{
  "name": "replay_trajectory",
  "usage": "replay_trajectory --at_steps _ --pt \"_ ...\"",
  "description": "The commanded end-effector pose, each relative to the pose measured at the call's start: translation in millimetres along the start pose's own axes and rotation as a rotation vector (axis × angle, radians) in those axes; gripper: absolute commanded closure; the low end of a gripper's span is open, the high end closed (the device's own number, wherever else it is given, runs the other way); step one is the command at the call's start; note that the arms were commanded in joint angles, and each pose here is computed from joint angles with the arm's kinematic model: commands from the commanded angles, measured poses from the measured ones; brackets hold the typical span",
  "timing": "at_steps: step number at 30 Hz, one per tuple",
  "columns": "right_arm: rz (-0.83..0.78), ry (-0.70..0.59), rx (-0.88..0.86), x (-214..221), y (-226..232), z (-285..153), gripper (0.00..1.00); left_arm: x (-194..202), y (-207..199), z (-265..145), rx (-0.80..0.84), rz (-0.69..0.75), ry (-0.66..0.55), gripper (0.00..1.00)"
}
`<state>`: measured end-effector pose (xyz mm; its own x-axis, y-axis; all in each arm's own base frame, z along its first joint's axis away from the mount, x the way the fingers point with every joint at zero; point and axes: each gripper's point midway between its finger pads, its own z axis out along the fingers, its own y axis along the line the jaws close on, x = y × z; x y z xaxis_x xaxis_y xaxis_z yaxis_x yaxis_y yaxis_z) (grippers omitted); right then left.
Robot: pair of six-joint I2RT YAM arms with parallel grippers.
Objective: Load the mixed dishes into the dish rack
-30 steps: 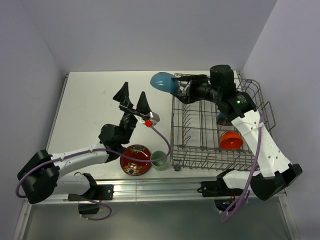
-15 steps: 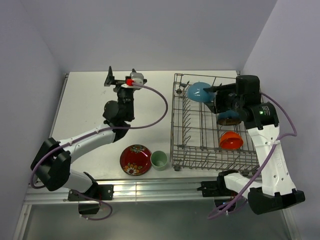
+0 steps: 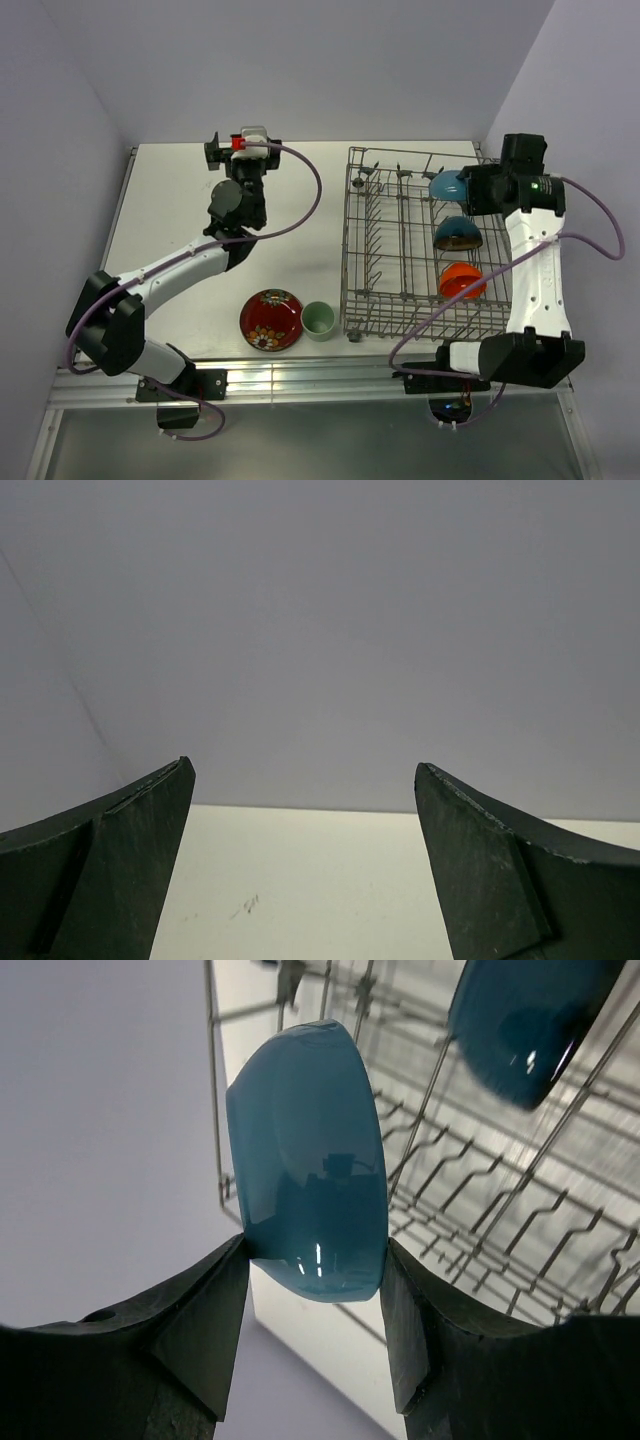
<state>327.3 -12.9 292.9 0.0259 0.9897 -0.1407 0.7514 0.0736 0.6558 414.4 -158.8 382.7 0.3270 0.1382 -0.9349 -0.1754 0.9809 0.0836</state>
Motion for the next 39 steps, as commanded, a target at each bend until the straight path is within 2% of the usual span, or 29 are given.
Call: replay_trajectory --at_steps 1,7,17,39 --pt "0.004 -0.097 -0.017 -35 10 2 1.00 -3 9 7 -0.058 -0.048 0.015 0.03" --pt "0.063 -0.124 0.024 -54 7 24 1.00 5 10 11 -0.069 -0.051 0.047 0.03" --pt "0.169 -0.149 0.057 -61 4 56 1.00 9 16 3 -0.075 -0.040 0.080 0.04" --pt "0.168 -0.173 0.184 -56 -16 100 1.00 24 23 -11 -0.064 -0.024 0.109 0.03"
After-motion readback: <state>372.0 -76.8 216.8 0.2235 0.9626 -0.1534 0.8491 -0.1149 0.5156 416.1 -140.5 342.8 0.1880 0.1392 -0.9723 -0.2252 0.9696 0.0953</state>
